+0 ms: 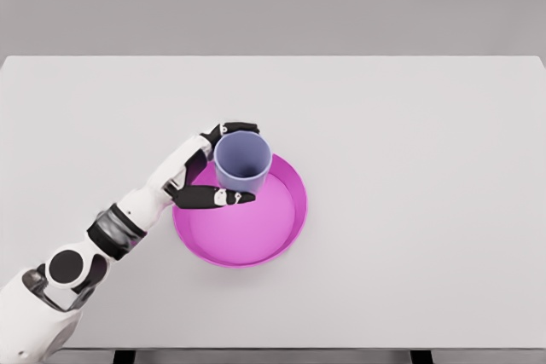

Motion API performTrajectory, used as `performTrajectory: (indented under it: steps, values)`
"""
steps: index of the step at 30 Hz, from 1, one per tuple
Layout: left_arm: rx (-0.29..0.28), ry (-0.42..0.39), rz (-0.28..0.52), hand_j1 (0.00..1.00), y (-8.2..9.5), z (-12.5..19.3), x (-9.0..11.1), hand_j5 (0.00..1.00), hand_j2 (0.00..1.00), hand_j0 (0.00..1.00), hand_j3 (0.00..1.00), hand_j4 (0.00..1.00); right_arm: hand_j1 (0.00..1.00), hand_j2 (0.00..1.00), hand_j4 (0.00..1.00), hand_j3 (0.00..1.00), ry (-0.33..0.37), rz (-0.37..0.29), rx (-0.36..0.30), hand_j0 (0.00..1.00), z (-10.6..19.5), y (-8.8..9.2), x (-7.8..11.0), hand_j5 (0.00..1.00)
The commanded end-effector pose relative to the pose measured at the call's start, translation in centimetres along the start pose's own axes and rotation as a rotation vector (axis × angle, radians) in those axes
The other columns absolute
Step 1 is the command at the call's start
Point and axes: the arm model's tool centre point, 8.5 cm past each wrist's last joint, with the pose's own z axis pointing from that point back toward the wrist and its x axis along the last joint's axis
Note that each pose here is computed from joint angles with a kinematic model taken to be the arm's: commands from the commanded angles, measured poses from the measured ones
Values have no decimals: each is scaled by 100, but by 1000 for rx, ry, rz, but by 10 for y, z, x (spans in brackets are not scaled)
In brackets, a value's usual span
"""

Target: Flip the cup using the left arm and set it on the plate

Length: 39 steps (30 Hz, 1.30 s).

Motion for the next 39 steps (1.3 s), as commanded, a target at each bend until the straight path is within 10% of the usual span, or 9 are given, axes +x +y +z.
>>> performTrajectory:
  steps: [1,39]
  values:
    - [-2,-10,26,81,-7,-4,0,81,81,81,81,81,100,100,100,100,0,0,0,100,0,0,0,100]
    - [6,19,47,100,-13,7,-10,100,100,100,100,100,100,100,100,100,0,0,0,100,0,0,0,100]
